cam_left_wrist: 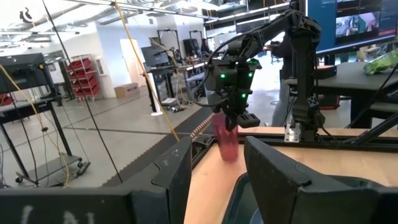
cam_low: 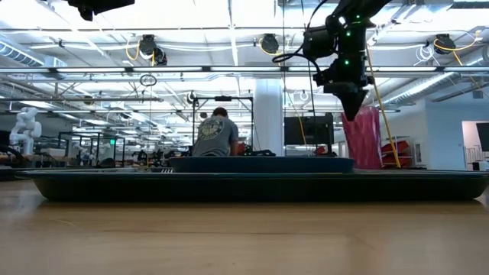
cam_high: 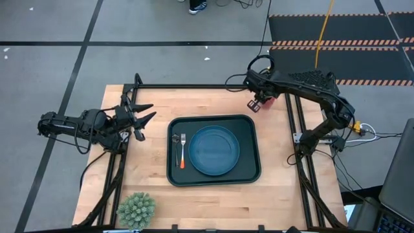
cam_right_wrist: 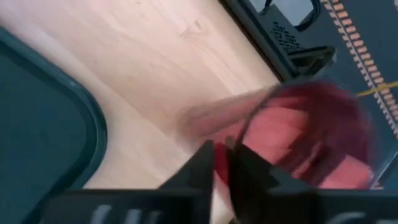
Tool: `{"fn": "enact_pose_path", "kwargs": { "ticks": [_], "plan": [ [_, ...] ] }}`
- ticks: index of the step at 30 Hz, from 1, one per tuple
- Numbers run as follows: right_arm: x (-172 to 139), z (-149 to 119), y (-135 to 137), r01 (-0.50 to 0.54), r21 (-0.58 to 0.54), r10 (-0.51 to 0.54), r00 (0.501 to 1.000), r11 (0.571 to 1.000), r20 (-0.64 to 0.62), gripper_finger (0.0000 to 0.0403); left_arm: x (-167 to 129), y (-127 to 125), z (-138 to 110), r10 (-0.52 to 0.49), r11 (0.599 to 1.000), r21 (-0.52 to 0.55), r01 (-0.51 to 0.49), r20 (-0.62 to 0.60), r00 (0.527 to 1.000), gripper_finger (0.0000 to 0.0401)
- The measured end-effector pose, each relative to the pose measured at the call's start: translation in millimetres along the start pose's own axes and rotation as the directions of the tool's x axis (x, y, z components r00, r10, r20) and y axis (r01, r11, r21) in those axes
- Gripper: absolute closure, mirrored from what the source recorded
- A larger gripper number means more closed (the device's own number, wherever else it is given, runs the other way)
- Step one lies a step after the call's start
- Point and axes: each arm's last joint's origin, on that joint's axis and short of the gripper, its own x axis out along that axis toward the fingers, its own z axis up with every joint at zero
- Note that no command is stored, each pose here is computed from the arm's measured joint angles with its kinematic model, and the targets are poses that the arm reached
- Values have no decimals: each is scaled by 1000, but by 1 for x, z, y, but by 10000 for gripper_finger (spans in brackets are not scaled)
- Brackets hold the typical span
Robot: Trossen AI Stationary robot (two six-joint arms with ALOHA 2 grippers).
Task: Pick and place plate/cup/fork/spoon on tray
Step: Put the red cup to the top right of the blue plate on the black tray
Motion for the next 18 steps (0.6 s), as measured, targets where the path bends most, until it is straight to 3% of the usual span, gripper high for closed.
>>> {"fn": "enact_pose_path", "kwargs": {
  "ticks": [8, 18],
  "plan": [
    [-3, -2, 5, -1, -38, 0, 1000, 999, -7, 400, 0, 0, 0, 0, 1000, 10, 0, -1, 1000, 249],
    [-45, -15, 26, -138, -67, 144, 985, 988, 96, 402, 0, 0, 0, 0, 1000, 16, 0, -2, 1000, 249]
  ]
}}
